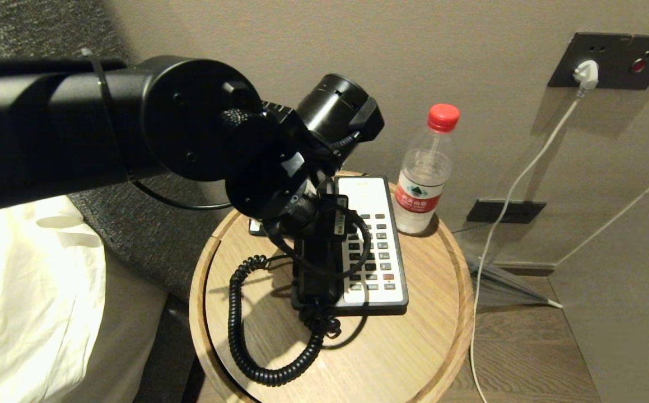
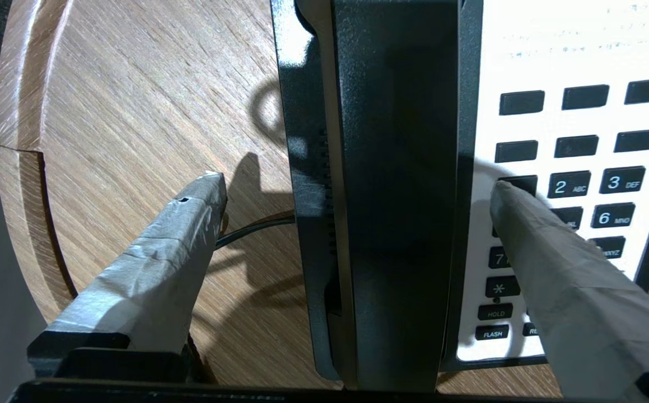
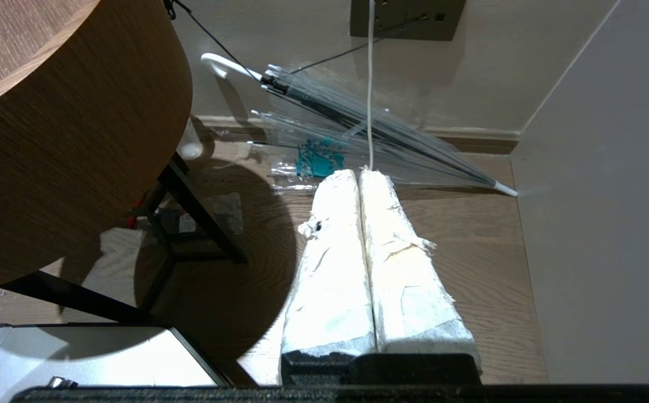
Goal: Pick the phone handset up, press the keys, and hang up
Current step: Pick up the desk phone handset
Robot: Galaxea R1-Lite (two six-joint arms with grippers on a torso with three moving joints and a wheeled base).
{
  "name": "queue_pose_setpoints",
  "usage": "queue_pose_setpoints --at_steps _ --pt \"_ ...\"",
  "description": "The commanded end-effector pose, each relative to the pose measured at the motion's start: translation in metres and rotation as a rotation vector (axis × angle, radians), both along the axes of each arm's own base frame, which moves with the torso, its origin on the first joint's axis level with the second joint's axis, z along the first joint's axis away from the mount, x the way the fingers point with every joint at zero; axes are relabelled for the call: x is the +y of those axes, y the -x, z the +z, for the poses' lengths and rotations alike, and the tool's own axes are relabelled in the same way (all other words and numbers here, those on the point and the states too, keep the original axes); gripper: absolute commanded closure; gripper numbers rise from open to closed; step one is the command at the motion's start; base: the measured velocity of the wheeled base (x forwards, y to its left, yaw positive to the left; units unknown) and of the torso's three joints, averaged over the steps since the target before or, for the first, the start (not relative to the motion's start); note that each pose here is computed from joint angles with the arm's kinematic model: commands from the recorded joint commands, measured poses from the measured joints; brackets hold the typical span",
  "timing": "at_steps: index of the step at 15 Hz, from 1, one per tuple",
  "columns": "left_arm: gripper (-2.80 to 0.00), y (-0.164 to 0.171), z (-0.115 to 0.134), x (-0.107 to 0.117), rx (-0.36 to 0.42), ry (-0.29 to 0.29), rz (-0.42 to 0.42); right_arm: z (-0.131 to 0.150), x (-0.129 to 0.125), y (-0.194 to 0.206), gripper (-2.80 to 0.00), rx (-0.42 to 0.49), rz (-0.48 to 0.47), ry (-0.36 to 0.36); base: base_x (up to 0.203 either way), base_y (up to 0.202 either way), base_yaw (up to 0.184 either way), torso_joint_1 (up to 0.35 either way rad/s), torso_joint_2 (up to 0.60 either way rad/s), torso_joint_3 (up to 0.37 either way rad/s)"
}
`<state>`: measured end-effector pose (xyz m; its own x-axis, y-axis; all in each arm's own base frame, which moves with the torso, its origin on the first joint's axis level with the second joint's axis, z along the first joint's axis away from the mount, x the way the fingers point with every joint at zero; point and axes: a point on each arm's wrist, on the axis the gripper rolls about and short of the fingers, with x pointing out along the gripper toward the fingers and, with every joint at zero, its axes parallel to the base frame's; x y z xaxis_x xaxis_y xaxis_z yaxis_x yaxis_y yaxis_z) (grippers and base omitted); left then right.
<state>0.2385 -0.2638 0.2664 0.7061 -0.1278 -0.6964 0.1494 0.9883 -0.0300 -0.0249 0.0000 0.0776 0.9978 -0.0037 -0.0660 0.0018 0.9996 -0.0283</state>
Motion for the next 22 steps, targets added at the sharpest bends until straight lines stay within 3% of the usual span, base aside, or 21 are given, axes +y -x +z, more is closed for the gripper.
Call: queue_pose_setpoints --at_steps 1,6,7,22 --pt "-2.80 0.0017 -0.0008 -0.0015 0.003 -0.004 -0.003 0.0000 0.0000 0.0000 0.00 0.000 0.001 0.001 0.000 0.000 0.000 0.000 0.00 0.000" --pt "-2.80 0.0036 -0.0013 -0.0037 0.004 -0.006 -0.011 0.0000 0.0000 0.0000 0.00 0.000 0.001 0.001 0.000 0.000 0.000 0.000 0.00 0.000" --pt "0.00 0.0032 -0.0014 -0.0033 0.005 -0.007 -0.010 -0.0004 0.0000 -0.0001 0.00 0.001 0.001 0.001 0.000 0.000 0.000 0.000 0.00 0.000" --pt "0.00 0.0073 0.0018 -0.0032 -0.001 -0.001 -0.019 0.0000 0.0000 0.0000 0.00 0.001 -0.001 0.001 0.000 0.000 0.000 0.000 0.00 0.000"
